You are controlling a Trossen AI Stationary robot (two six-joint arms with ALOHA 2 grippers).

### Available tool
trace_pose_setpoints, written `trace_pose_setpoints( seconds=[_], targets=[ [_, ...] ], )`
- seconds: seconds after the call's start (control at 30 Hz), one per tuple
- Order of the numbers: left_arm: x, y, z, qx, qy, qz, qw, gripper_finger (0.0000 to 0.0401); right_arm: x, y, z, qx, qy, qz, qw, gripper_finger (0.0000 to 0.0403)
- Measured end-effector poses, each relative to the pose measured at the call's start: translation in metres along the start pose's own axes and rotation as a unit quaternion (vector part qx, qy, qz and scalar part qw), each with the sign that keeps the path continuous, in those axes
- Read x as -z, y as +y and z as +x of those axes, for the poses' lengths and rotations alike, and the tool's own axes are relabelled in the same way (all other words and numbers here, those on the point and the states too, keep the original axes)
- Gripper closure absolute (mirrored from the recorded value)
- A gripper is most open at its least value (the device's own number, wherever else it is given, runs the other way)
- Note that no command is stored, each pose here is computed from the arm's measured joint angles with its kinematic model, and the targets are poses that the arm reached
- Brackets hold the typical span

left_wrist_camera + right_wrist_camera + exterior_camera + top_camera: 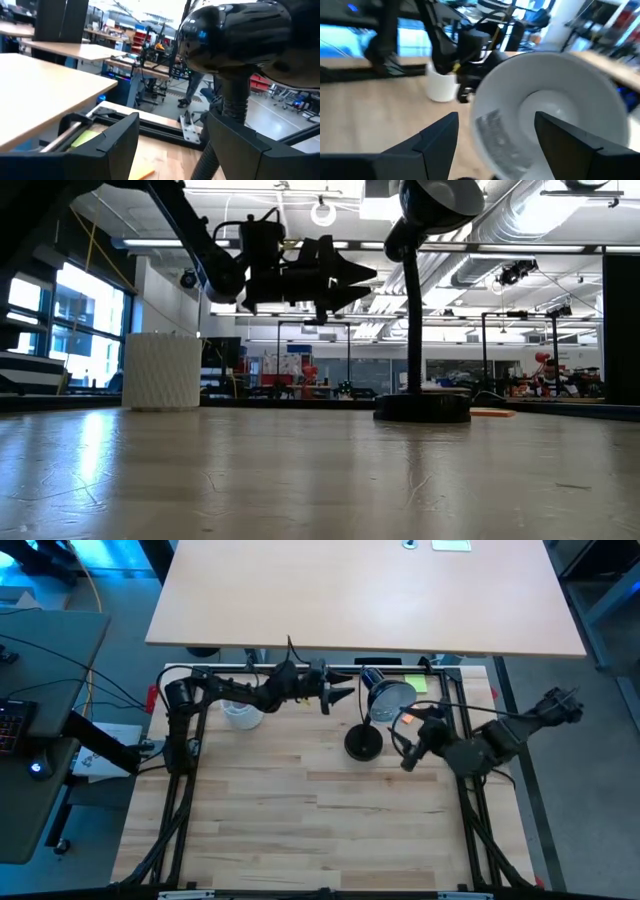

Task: Screw lightbulb
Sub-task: Insert the light bulb into the desk lamp

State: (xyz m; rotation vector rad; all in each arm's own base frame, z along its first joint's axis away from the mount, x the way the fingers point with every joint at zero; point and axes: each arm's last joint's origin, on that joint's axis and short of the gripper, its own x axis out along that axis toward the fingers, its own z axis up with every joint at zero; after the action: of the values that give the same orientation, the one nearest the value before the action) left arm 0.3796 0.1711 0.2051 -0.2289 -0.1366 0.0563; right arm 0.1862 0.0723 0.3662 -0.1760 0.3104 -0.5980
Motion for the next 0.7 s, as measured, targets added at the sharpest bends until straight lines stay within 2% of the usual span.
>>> trace_pose_setpoints(
  seconds=[0.2, 0.47, 0.57, 0.7],
  targets=[
    [0.002, -0.006, 0.002, 0.009, 0.003, 0.002, 1.0, 0.0172, -0.005, -0.011, 0.014, 0.05, -0.002, 0.01, 0.999, 0.0135],
    [0.006, -0.011, 0.004, 0.013, 0.015, -0.005, 1.0, 0.0172, -0.015, -0.024, 0.019, 0.031, 0.016, -0.008, 0.999, 0.008],
    [0.006, -0.013, 0.005, 0.015, 0.015, -0.003, 1.0, 0.0172, -0.018, -0.03, 0.019, 0.038, 0.032, -0.012, 0.999, 0.0074],
    [0.005, -0.014, 0.005, 0.016, 0.01, -0.004, 1.0, 0.0172, -0.011, -0.024, 0.03, 0.047, 0.064, -0.041, 0.996, 0.0073]
  ],
)
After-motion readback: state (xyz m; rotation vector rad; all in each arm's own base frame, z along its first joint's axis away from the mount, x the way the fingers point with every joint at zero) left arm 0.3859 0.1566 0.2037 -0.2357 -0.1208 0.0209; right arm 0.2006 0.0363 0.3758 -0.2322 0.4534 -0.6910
